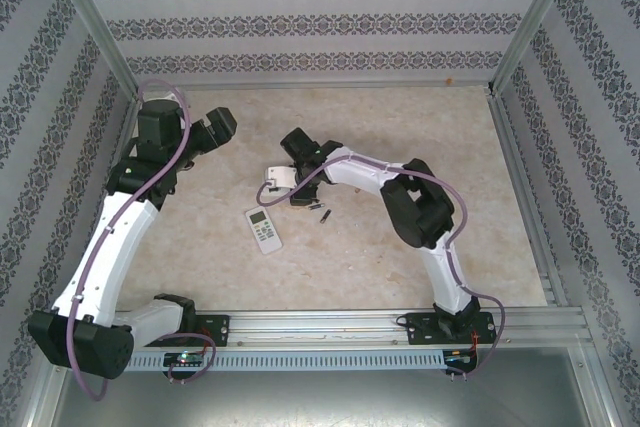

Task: Load the batteries into the remote control

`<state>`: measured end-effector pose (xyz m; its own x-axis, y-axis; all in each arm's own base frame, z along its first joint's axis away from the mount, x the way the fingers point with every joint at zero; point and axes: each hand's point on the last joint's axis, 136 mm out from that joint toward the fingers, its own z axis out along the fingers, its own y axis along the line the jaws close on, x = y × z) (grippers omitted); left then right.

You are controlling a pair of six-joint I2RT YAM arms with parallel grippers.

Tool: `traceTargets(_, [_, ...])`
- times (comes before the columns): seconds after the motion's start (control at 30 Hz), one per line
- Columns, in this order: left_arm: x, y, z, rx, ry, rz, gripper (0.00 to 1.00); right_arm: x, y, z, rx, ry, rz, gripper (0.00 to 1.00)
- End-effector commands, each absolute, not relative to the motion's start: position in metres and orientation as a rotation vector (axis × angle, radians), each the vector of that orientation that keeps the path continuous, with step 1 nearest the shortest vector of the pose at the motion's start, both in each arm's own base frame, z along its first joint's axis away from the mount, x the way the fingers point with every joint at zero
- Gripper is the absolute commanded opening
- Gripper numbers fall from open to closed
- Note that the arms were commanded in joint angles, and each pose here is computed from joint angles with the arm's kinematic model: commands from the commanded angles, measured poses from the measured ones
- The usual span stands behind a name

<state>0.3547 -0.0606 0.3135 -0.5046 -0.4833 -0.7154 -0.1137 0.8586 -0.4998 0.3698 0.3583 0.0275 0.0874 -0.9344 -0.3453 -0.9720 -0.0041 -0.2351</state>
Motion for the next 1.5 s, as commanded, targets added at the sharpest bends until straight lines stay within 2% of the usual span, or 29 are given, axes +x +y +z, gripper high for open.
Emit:
traceTargets(0.0, [0.340,-0.062,0.320,-0.429,2.072,-0.509,0.94,0.391,0.372,0.042,-1.918,1.814,0.062,0.45])
traceTargets(0.13, [0.337,-0.062,0.311,-0.438,2.101,-0.508,0.94,0.399,0.375,0.041,-1.921,1.791,0.062,0.53])
traceTargets(0.33, [0.342,-0.066,0.301,-0.450,2.119,-0.529,0.95,0.412,0.373,0.040,-1.880,1.815,0.071,0.80])
traceTargets(0.47, [0.346,-0.069,0.278,-0.488,2.178,-0.547,0.95,0.424,0.372,0.057,-1.833,1.796,-0.005,0.82])
traceTargets(0.6, [0.355,-0.076,0.253,-0.535,2.243,-0.575,0.94,0.441,0.366,0.116,-1.552,1.873,-0.016,0.81])
traceTargets(0.73, [0.370,-0.088,0.234,-0.527,2.302,-0.624,0.94,0.423,0.349,0.178,-1.124,2.104,0.223,0.79])
traceTargets(0.83, [0.379,-0.093,0.229,-0.504,2.316,-0.648,0.94,0.401,0.323,0.187,-0.745,2.346,0.404,0.71])
traceTargets(0.93, [0.384,-0.095,0.233,-0.464,2.305,-0.646,0.94,0.373,0.304,0.166,-0.564,2.519,0.495,0.65])
traceTargets(1.03, [0.386,-0.100,0.233,-0.413,2.320,-0.656,0.95,0.349,0.302,0.134,-0.596,2.650,0.538,0.60])
traceTargets(1.23, [0.384,-0.108,0.228,-0.378,2.368,-0.693,0.95,0.342,0.306,0.083,-0.791,2.795,0.339,0.46])
traceTargets(1.47, [0.375,-0.108,0.226,-0.374,2.382,-0.705,0.95,0.343,0.320,0.048,-0.918,2.796,0.262,0.44])
